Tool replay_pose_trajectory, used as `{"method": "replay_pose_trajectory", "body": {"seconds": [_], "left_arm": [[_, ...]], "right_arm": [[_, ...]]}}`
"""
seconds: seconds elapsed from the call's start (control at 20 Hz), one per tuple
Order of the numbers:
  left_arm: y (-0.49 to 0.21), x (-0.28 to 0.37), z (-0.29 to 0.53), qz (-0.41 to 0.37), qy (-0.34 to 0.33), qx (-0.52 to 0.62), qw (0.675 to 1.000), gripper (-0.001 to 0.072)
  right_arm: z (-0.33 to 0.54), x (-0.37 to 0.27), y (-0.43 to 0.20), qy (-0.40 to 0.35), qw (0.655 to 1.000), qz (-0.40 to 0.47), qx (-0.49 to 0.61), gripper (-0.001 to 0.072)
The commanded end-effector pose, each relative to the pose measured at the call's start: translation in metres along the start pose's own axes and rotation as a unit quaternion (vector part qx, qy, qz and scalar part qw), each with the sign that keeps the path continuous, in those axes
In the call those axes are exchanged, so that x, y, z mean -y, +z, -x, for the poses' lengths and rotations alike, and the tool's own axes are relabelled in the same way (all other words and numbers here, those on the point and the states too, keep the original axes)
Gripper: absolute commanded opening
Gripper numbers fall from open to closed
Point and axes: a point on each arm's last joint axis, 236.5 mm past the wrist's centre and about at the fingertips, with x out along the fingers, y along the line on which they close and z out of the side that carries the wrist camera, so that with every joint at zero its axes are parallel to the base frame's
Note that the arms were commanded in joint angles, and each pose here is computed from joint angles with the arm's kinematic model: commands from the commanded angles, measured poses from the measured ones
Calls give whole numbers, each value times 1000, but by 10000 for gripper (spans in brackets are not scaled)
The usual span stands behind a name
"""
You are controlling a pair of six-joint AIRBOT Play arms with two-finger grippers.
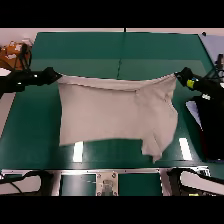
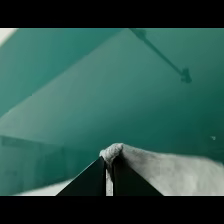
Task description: Fold the shirts.
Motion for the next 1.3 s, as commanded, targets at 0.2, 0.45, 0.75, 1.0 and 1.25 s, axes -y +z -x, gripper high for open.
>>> {"method": "replay_pose_trajectory", "body": {"seconds": [0.2, 0.45, 0.75, 1.0, 1.25], "left_arm": [[19, -53, -55, 6, 33, 3, 999, 19], [-9, -85, -56, -47, 86, -54, 994, 20], [-16, -111, -70, -44, 108, -55, 992, 20], [-13, -105, -73, -38, 94, -47, 994, 20], [-13, -85, -67, -41, 56, -71, 995, 514]], "right_arm": [[-82, 19, 22, 20, 999, 1, -42, 14], [-67, 59, -27, -28, 989, 32, -145, 12], [-64, 84, -72, -52, 980, 21, -191, 12], [-66, 75, -80, -45, 978, 25, -203, 14], [-59, 66, -78, -31, 974, 37, -220, 320]]}}
